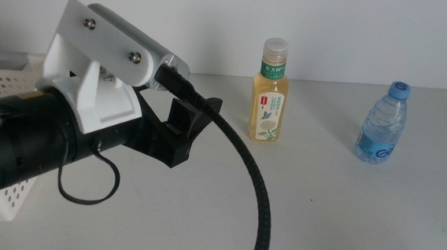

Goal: Use arms to grab the bottles and put them into the dustbin to the left of the table.

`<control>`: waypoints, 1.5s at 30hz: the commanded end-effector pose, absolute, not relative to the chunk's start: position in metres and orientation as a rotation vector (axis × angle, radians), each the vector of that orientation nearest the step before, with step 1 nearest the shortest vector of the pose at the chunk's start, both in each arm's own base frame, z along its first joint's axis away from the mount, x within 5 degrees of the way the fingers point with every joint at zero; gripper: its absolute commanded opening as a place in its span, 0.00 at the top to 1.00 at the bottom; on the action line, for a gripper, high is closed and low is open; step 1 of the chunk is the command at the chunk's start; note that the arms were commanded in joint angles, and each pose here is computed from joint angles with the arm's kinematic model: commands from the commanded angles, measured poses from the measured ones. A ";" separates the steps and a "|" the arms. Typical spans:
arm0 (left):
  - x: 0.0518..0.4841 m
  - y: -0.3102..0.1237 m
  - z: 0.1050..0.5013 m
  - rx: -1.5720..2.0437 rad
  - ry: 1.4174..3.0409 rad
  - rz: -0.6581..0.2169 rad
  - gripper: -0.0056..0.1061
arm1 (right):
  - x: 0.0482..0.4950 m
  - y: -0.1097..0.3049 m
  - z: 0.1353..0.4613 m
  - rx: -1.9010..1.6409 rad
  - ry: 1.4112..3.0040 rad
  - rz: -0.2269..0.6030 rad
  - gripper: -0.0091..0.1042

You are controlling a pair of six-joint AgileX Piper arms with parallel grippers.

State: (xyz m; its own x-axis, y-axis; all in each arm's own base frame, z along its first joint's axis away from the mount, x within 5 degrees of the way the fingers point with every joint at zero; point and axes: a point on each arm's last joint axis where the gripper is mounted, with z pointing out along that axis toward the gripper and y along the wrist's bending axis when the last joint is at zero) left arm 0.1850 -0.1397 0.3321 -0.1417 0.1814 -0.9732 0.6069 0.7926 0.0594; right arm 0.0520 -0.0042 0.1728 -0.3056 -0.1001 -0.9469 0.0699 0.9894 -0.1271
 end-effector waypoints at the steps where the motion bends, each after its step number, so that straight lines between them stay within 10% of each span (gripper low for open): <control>1: 0.182 -0.139 0.346 0.567 1.674 -0.462 0.14 | 0.052 -0.005 0.180 -0.024 1.788 -0.196 0.09; 45: 0.255 -0.199 0.266 0.437 1.761 -0.635 0.13 | 0.052 -0.005 0.180 -0.024 1.788 -0.196 0.09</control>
State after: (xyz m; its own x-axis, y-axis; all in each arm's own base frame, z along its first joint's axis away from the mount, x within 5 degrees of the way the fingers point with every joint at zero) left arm 0.2500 -0.1939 0.2370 -0.3711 0.1038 -0.9228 0.5829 0.7996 -0.1445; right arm 0.0520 -0.0042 0.1728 -0.3056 -0.1001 -0.9469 0.0699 0.9894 -0.1271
